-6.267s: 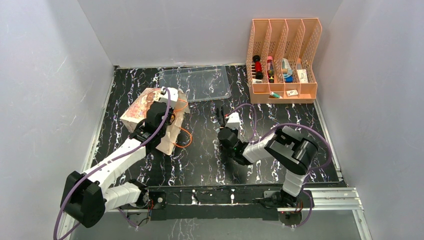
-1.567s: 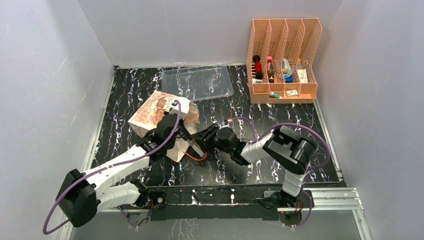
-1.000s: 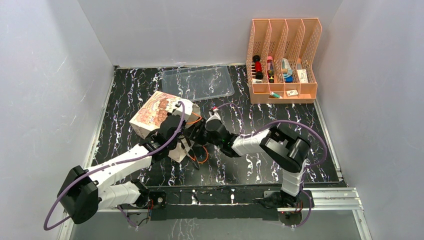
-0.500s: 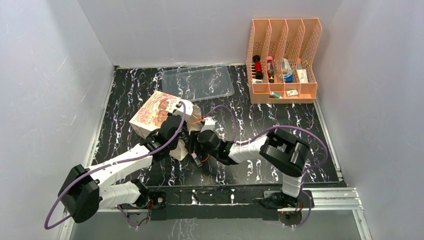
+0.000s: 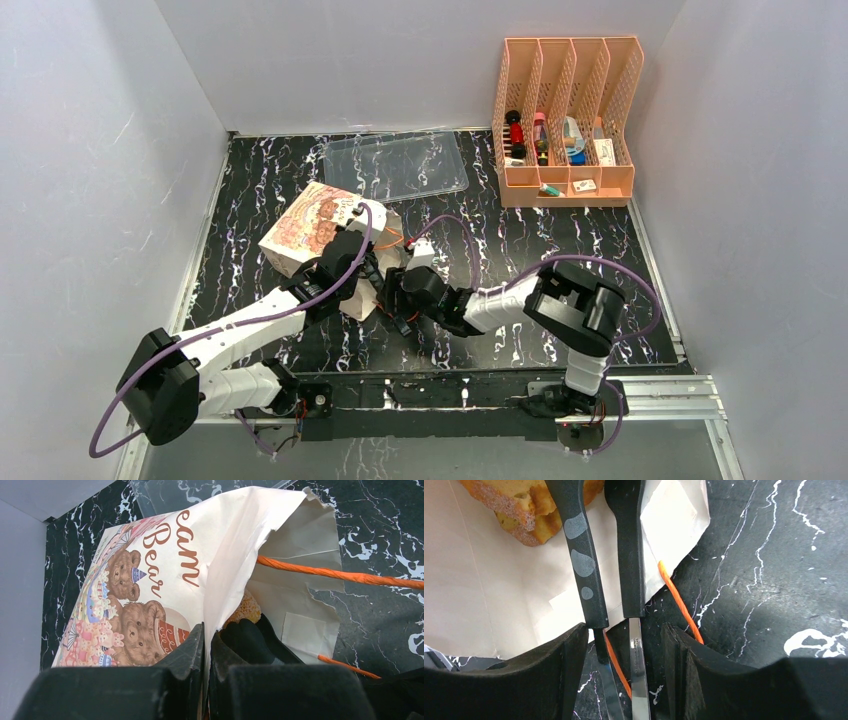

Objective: Take the fake bread out of the paper bag
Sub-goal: Adjust the clamp on the paper bag.

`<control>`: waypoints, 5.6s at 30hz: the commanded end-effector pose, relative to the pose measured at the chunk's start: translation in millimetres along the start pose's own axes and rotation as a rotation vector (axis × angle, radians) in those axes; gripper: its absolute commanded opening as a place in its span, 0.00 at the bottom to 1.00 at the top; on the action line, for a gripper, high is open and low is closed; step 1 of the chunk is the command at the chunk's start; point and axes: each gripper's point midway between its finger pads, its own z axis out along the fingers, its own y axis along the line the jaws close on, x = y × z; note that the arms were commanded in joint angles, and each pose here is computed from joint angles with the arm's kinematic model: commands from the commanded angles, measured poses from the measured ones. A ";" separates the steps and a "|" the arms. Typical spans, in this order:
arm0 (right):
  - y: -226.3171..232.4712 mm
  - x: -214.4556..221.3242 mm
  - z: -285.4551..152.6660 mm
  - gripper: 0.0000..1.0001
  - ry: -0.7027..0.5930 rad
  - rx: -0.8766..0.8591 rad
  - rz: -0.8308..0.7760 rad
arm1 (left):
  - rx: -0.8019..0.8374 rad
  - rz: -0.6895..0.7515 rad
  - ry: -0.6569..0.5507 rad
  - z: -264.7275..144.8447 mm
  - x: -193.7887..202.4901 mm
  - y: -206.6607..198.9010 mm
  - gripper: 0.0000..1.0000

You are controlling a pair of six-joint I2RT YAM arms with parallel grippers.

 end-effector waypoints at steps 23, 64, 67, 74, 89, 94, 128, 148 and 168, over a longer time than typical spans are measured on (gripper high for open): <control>-14.9 56.1 5.6 0.27 0.109 -0.020 -0.036 | -0.039 -0.044 -0.053 -2.4 -19.0 9.1 0.00; 36.0 -38.8 -14.5 0.20 0.025 0.090 0.109 | -0.052 -0.054 -0.040 -3.1 -17.9 11.1 0.00; 34.8 -33.4 -18.5 0.29 0.041 0.074 0.134 | -0.051 -0.055 -0.041 -3.1 -18.3 11.0 0.00; 34.9 -26.8 -19.4 0.40 0.072 0.035 0.177 | -0.044 -0.061 -0.041 -2.6 -18.8 9.4 0.00; 41.4 -19.6 14.2 0.39 0.134 0.035 0.103 | -0.041 -0.056 -0.036 0.3 -18.2 6.7 0.00; 38.8 -8.0 31.2 0.41 0.141 0.067 -0.003 | -0.041 -0.050 -0.028 2.4 -15.8 5.0 0.00; 47.4 -116.9 -95.3 0.98 -0.478 -0.067 -0.024 | -0.084 -0.079 -0.039 0.0 -15.9 13.1 0.00; 64.7 -14.4 -58.4 0.78 -0.251 -0.033 -0.317 | -0.070 -0.092 -0.014 2.6 -14.2 8.4 0.00; 40.6 26.0 -23.1 0.79 -0.208 0.130 -0.431 | -0.070 -0.094 -0.017 0.2 -13.6 9.5 0.00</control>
